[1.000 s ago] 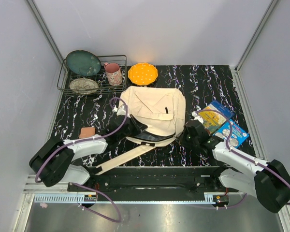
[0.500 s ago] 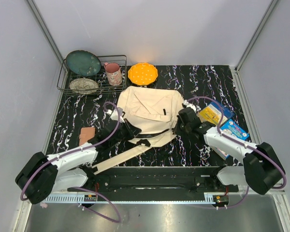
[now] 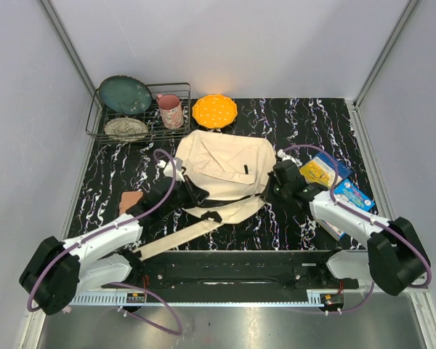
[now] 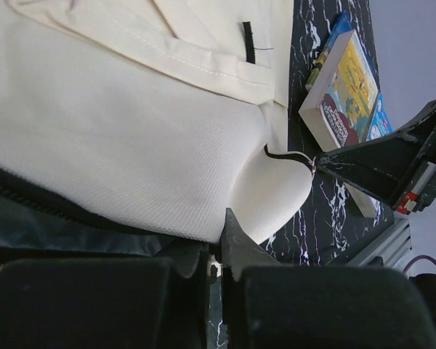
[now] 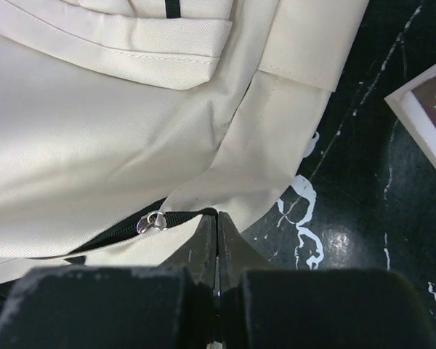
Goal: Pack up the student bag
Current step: Unzip the student bag at the center of the board.
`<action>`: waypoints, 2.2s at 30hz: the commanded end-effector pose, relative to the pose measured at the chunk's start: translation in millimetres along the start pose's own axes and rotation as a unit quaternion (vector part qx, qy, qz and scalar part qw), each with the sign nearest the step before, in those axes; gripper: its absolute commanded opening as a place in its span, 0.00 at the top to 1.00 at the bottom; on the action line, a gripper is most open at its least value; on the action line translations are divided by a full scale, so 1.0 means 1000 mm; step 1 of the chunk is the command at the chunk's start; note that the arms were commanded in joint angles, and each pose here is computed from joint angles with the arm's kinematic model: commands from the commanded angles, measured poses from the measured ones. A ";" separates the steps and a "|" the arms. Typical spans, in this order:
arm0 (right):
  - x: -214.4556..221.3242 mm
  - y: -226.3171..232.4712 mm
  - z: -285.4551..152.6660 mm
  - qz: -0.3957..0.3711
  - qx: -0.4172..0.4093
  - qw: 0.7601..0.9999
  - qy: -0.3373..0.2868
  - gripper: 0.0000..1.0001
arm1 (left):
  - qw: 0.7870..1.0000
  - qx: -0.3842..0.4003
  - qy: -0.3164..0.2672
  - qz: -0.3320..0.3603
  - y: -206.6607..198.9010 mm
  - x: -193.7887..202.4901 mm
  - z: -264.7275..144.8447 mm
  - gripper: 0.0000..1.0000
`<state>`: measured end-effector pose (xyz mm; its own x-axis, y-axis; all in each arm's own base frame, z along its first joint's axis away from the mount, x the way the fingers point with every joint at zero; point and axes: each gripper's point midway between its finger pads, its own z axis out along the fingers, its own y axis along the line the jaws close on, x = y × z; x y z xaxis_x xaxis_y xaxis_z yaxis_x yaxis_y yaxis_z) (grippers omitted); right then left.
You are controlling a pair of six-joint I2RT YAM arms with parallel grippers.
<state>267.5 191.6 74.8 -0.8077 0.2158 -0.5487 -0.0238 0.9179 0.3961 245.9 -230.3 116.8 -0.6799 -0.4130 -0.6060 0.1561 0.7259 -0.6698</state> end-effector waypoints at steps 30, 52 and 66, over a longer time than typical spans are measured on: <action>-0.003 0.034 -0.034 -0.018 -0.128 0.991 0.018 1.00 | 0.902 0.124 0.033 0.412 -0.117 0.058 -0.001 0.01; -0.009 0.035 -0.050 -0.017 -0.131 0.991 -0.003 1.00 | 0.850 0.130 0.036 0.509 -0.126 0.116 0.021 0.19; -0.003 0.039 -0.063 -0.013 -0.159 0.987 -0.009 1.00 | 0.816 0.049 -0.054 0.574 -0.098 0.101 0.060 0.20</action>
<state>233.5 202.8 125.4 -0.8117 0.1822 -0.5549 -0.2021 0.8037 0.5596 185.2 -358.9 66.1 -0.0708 0.5258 -0.8476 0.7672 0.5718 0.2906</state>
